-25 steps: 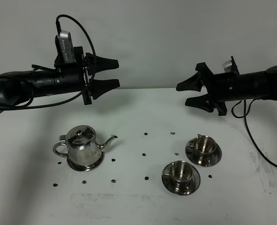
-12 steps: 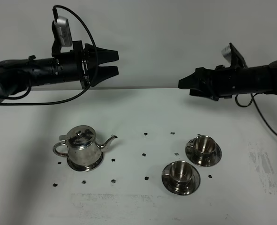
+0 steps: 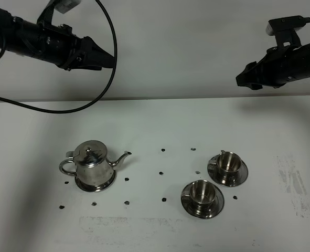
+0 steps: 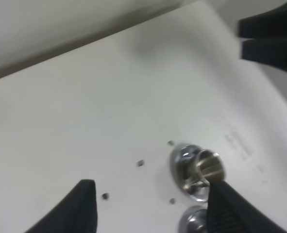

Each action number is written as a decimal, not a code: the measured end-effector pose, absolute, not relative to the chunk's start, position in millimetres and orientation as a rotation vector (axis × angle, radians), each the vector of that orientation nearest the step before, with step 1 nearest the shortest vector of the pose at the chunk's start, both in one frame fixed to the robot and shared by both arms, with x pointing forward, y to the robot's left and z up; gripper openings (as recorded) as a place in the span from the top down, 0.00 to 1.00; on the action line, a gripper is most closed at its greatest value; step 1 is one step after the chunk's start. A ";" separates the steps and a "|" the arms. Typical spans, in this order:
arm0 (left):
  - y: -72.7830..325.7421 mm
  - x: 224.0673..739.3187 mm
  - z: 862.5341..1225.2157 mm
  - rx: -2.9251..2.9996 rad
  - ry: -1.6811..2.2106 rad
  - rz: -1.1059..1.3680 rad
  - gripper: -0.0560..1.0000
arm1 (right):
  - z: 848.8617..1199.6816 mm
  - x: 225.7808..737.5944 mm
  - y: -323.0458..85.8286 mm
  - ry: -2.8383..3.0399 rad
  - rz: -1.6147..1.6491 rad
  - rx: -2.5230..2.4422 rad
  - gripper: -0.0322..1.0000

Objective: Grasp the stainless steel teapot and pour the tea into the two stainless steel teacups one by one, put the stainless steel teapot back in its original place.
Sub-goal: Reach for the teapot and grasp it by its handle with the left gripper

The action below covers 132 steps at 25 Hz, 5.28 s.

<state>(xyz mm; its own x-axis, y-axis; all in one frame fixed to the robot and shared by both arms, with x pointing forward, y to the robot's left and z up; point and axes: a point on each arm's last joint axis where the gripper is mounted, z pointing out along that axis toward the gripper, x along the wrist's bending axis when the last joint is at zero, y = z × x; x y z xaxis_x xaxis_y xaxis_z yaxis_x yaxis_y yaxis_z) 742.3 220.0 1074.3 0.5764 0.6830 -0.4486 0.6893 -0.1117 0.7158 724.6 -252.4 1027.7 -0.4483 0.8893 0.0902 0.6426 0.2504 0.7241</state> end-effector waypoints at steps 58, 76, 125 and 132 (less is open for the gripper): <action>278.7 643.8 1037.5 2.839 0.385 0.710 0.55 | 1076.9 268.6 -288.7 1.863 0.924 1.426 0.52; 254.3 641.4 1020.6 2.875 0.269 0.557 0.55 | 1048.0 234.6 -293.9 1.768 0.984 1.379 0.52; 236.0 669.5 993.4 2.857 0.329 0.260 0.55 | 1048.0 235.1 -293.3 1.657 0.919 1.472 0.52; 224.9 666.8 975.4 2.963 0.161 0.195 0.55 | 1048.0 235.1 -293.3 1.657 0.919 1.472 0.52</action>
